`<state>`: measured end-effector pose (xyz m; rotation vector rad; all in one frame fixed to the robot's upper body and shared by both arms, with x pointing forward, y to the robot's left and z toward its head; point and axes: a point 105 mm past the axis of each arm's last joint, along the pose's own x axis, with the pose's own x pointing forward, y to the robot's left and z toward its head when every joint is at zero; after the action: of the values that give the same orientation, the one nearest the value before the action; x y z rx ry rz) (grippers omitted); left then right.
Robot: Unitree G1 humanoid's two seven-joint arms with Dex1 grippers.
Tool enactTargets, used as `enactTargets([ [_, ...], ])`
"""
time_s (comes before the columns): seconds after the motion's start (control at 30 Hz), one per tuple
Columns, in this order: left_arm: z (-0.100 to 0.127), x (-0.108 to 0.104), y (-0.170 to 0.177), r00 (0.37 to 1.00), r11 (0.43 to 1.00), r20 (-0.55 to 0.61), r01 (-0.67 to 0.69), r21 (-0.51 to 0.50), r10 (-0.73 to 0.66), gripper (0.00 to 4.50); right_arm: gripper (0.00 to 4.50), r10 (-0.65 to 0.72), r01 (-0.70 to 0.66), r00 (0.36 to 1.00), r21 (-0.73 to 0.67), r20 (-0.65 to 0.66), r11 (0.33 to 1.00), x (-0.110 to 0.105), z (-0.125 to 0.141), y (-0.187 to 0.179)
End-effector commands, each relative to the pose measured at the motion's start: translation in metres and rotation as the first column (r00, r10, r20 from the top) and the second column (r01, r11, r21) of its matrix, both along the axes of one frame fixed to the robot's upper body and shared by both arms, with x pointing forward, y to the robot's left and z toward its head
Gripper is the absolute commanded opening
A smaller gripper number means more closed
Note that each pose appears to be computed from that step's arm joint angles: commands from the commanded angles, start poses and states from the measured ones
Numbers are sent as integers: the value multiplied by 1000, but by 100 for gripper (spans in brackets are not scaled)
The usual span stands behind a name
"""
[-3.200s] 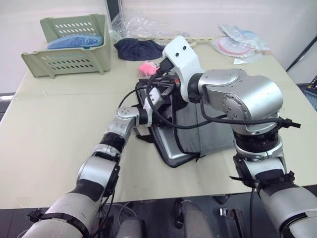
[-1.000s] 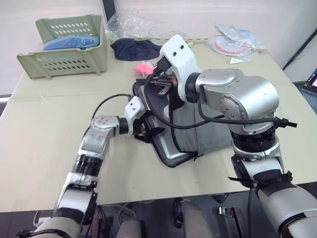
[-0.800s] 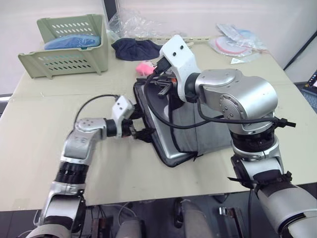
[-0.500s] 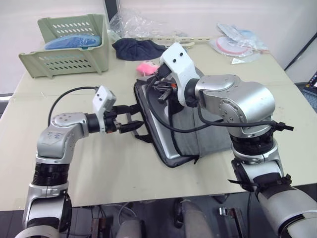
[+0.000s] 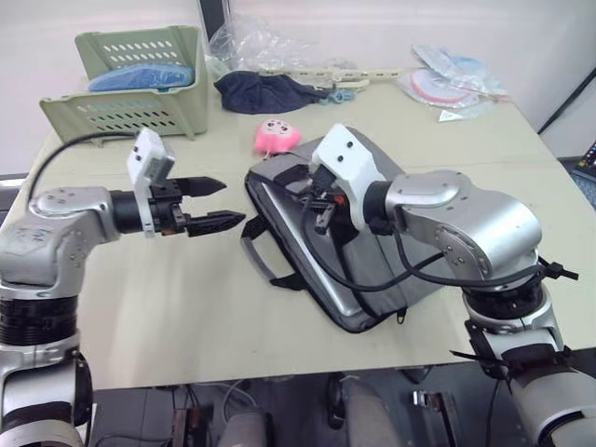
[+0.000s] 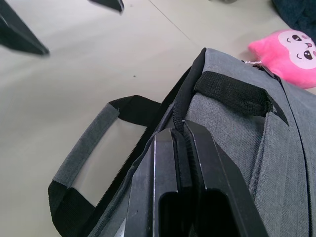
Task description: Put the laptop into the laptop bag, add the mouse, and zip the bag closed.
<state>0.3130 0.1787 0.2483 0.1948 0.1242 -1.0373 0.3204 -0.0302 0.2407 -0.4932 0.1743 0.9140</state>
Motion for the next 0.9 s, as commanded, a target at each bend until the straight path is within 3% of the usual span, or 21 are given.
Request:
enactTargets([
  [0.03,31,-19,8,997,999,75,25,-25,-23,447,0,51,-51,998,-5,29,999,-9,-3,-5],
  [0.33,31,-20,12,998,1000,70,13,-27,-11,447,0,204,-203,979,-26,10,979,-32,-14,-9],
  [0.6,28,-16,7,998,999,57,34,-37,-32,447,0,376,-378,926,-90,-32,922,-60,-22,-26],
  [0.83,27,-13,5,997,998,55,47,-41,-45,447,0,410,-411,911,-114,-36,904,-63,-24,-31],
  [0.9,26,-12,3,997,998,54,54,-43,-52,450,78,398,-399,917,-108,-26,911,-62,-24,-33],
])
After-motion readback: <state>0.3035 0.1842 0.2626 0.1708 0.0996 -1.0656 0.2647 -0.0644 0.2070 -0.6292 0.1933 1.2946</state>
